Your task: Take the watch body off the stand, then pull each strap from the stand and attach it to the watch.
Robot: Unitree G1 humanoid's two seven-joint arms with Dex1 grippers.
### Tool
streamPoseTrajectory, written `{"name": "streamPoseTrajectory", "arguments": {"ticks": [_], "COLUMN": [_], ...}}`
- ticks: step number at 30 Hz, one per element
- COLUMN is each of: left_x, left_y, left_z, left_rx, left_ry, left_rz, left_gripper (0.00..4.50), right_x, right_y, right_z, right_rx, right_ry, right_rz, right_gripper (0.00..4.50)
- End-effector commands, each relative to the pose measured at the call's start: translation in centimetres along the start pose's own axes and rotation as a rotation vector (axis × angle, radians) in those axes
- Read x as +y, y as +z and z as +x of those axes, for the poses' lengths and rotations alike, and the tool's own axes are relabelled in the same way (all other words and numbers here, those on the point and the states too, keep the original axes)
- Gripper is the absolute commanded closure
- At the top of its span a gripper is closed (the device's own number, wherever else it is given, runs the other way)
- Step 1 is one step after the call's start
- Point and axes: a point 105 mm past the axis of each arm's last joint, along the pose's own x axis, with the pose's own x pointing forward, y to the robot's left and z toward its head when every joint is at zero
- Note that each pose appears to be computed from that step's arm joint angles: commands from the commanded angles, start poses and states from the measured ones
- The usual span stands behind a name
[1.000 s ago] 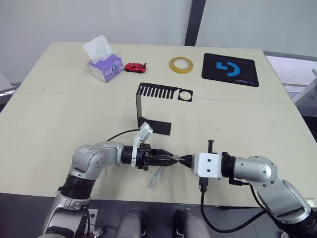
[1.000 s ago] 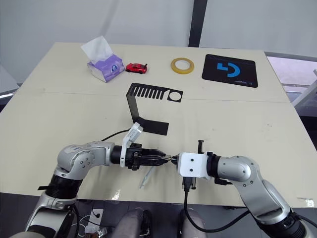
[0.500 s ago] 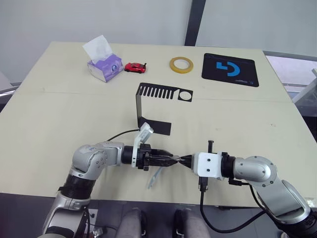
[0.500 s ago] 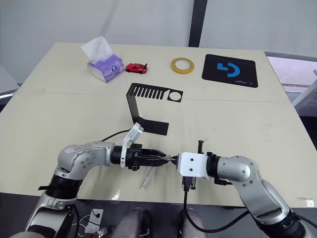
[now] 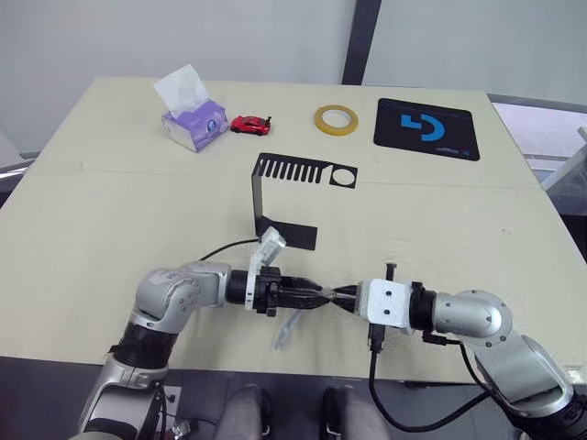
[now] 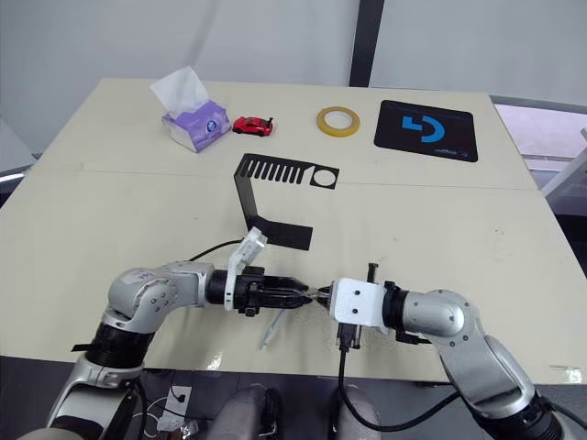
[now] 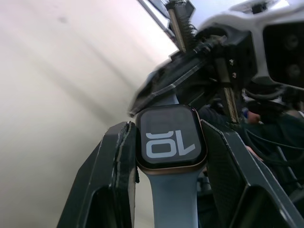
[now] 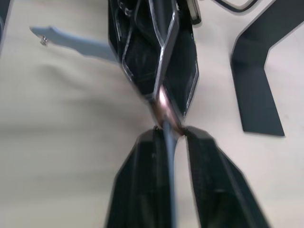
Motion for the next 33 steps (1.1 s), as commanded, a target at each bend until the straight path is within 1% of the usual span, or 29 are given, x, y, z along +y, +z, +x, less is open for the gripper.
{"name": "streamPoseTrajectory", "arguments": {"ticks": [1,3,5,6,8,10,11,12,13,14,16,19,21,23,25,27,28,30,33], "left_x": [-1.6,-1.6,-1.5,-1.6,-1.9,-1.9,-2.0,-2.2,-2.3,-2.4,-2.5,-2.7,-2.9,-2.7,-2.3,-2.5,-2.2,-1.9,-0.6], "left_y": [0.8,1.3,1.8,1.9,2.0,1.8,2.1,2.5,2.8,3.0,2.9,2.6,2.7,2.5,2.2,2.4,2.1,1.6,0.7], "left_z": [-0.3,-0.9,-1.6,-2.0,-2.6,-3.0,-3.3,-3.8,-4.5,-5.1,-6.1,-6.9,-7.1,-6.9,-6.3,-5.1,-4.4,-3.3,-1.4], "left_rx": [-0.013,-0.036,-0.046,-0.039,-0.019,-0.007,-0.013,-0.029,-0.027,-0.021,0.011,0.054,0.054,0.077,0.091,0.024,0.025,0.029,0.06], "left_ry": [-0.091,-0.089,-0.082,-0.084,-0.081,-0.086,-0.067,-0.054,-0.022,-0.008,0.007,0.009,0.018,0.034,0.049,0.05,0.05,0.048,0.072], "left_rz": [0.219,0.382,0.578,0.681,0.903,1.039,1.136,1.223,1.314,1.384,1.455,1.489,1.461,1.411,1.326,1.19,1.124,1.06,0.99], "left_gripper": [2.85,2.85,2.85,2.85,2.85,2.85,2.85,2.85,2.85,2.85,2.85,2.85,2.85,2.85,2.85,2.85,2.85,2.85,2.85], "right_x": [-0.2,-0.2,-0.3,-0.5,-0.9,-0.9,-0.8,-0.8,-1.2,-1.7,-1.8,-1.4,-1.0,-0.8,-0.6,-0.4,-0.4,-0.4,-0.2], "right_y": [1.7,1.2,0.8,0.8,0.9,0.6,0.8,0.8,1.3,1.6,2.1,2.2,2.2,2.2,2.2,2.2,2.3,2.5,2.7], "right_z": [-2.5,-3.9,-5.7,-6.6,-8.5,-9.9,-10.5,-11.2,-11.9,-12.5,-13.2,-13.3,-13.2,-13.0,-12.9,-12.9,-12.8,-12.8,-12.6], "right_rx": [-0.065,-0.065,-0.081,-0.1,-0.128,-0.136,-0.15,-0.158,-0.191,-0.208,-0.232,-0.234,-0.237,-0.238,-0.237,-0.238,-0.24,-0.249,-0.254], "right_ry": [-0.024,-0.033,-0.057,-0.069,-0.112,-0.125,-0.135,-0.158,-0.217,-0.275,-0.3,-0.285,-0.272,-0.267,-0.258,-0.245,-0.242,-0.243,-0.227], "right_rz": [-0.082,-0.082,-0.081,-0.089,-0.081,-0.068,-0.067,-0.053,-0.054,-0.048,-0.031,0.004,0.013,0.024,0.042,0.06,0.065,0.072,0.082], "right_gripper": [2.06,1.18,0.12,0.05,0.05,0.05,0.05,0.05,0.05,0.05,0.05,0.05,0.05,0.05,0.05,0.05,0.05,0.05,0.05]}}
